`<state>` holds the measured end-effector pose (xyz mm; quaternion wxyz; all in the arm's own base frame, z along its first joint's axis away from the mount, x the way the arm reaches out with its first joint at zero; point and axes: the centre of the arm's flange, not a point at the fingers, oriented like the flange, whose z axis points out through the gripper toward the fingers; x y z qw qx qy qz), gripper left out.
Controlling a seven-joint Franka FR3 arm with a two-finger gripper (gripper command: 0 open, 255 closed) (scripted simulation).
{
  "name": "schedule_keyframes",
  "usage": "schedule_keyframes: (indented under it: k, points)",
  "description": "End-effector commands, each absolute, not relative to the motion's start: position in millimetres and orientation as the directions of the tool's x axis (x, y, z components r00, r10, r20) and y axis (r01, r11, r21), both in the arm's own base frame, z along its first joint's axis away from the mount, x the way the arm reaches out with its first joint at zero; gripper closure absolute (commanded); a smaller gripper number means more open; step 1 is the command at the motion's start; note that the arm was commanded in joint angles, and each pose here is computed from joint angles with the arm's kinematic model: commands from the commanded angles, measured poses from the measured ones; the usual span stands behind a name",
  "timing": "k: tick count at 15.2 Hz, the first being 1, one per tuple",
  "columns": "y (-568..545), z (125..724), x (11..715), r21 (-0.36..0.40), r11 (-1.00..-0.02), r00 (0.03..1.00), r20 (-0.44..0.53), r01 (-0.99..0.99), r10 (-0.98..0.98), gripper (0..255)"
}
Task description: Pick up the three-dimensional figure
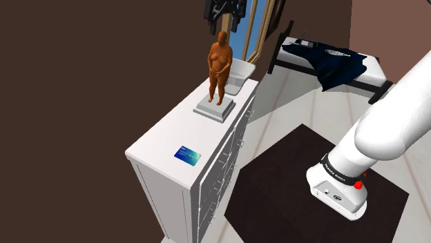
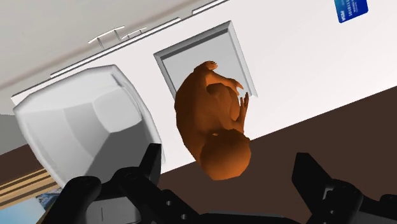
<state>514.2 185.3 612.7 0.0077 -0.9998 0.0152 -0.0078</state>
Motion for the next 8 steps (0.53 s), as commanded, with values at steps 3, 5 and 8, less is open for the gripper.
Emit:
schedule_keyframes:
  k: [3, 5, 8]
  points:
    - [185.3, 594.5, 514.0, -0.016, -0.999, 0.999, 0.016, -0.030, -0.030, 0]
    - [185.4, 594.5, 514.1, -0.016, -0.999, 0.999, 0.016, -0.030, -0.030, 0]
    - [185.2, 594.4, 513.9, -0.016, -0.999, 0.999, 0.016, -0.030, -0.030, 255]
